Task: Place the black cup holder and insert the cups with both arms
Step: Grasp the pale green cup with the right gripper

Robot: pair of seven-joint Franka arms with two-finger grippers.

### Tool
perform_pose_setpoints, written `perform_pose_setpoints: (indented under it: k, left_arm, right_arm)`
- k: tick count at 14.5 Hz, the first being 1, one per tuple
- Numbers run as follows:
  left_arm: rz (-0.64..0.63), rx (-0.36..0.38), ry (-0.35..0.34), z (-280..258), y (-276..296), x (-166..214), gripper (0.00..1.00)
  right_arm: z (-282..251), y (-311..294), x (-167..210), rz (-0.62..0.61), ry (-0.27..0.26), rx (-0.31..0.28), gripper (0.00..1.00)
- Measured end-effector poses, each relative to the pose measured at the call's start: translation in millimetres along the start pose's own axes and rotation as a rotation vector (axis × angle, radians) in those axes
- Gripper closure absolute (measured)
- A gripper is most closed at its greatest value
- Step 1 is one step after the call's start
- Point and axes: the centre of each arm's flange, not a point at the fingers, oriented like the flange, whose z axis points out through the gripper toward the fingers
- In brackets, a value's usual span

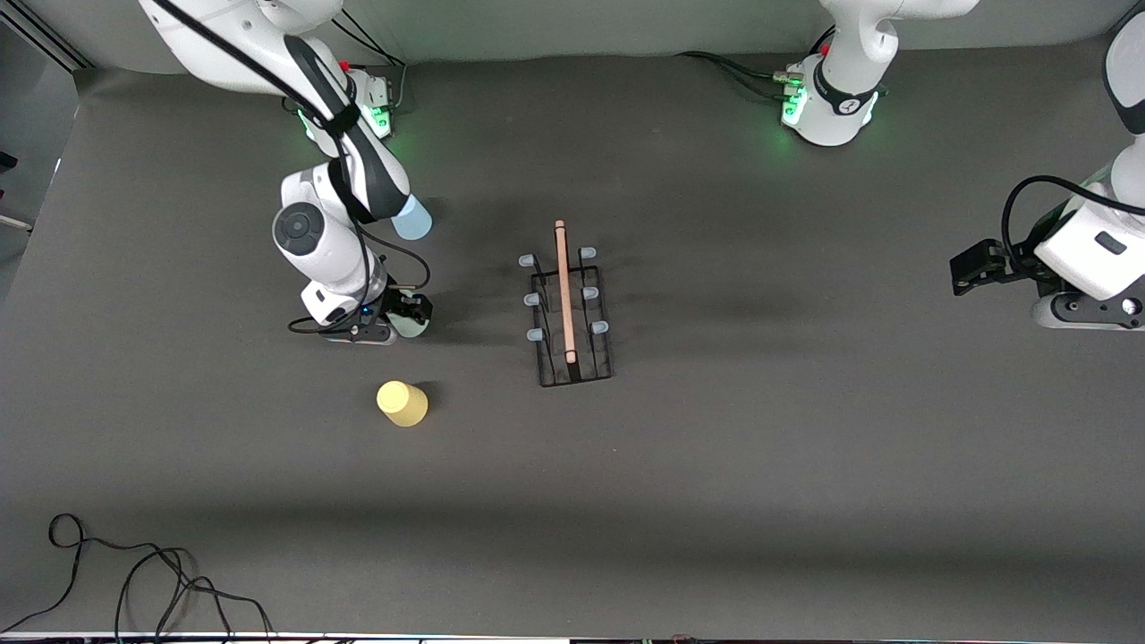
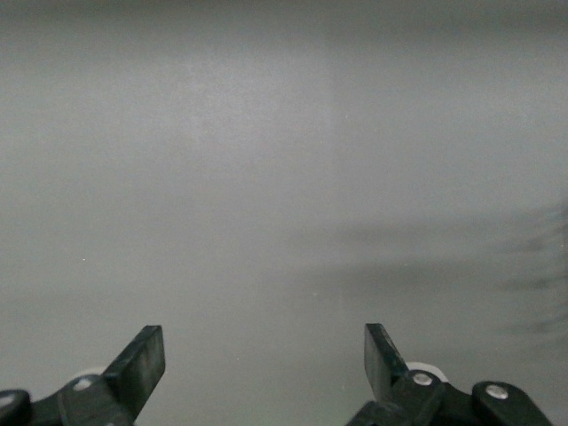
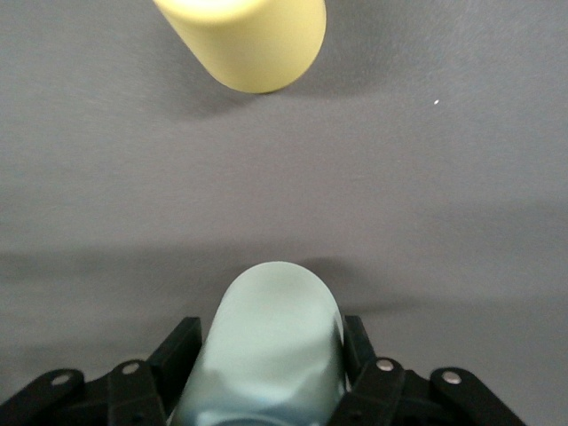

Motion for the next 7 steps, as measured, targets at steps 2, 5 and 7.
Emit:
perform_pose_setpoints:
  k: [2, 5, 7]
  left_arm:
    - [0.0, 0.0, -0.005, 0.4, 0.1, -0.5, 0.0]
    - [0.0, 0.0, -0.015, 1.3, 0.1, -1.6, 0.0]
    - [0.0, 0.0, -0.018, 1.8, 0.2, -2.0, 0.0]
  right_arm:
    - [-40.2, -4.8, 0.0, -0.006, -0.012, 0.005, 0.3]
    - [-95.3, -11.4, -3.7, 0.033, -0.029, 0.011, 0.3]
    - [-118.8, -31.7, -11.3, 0.082, -0.026, 0.017, 0.3]
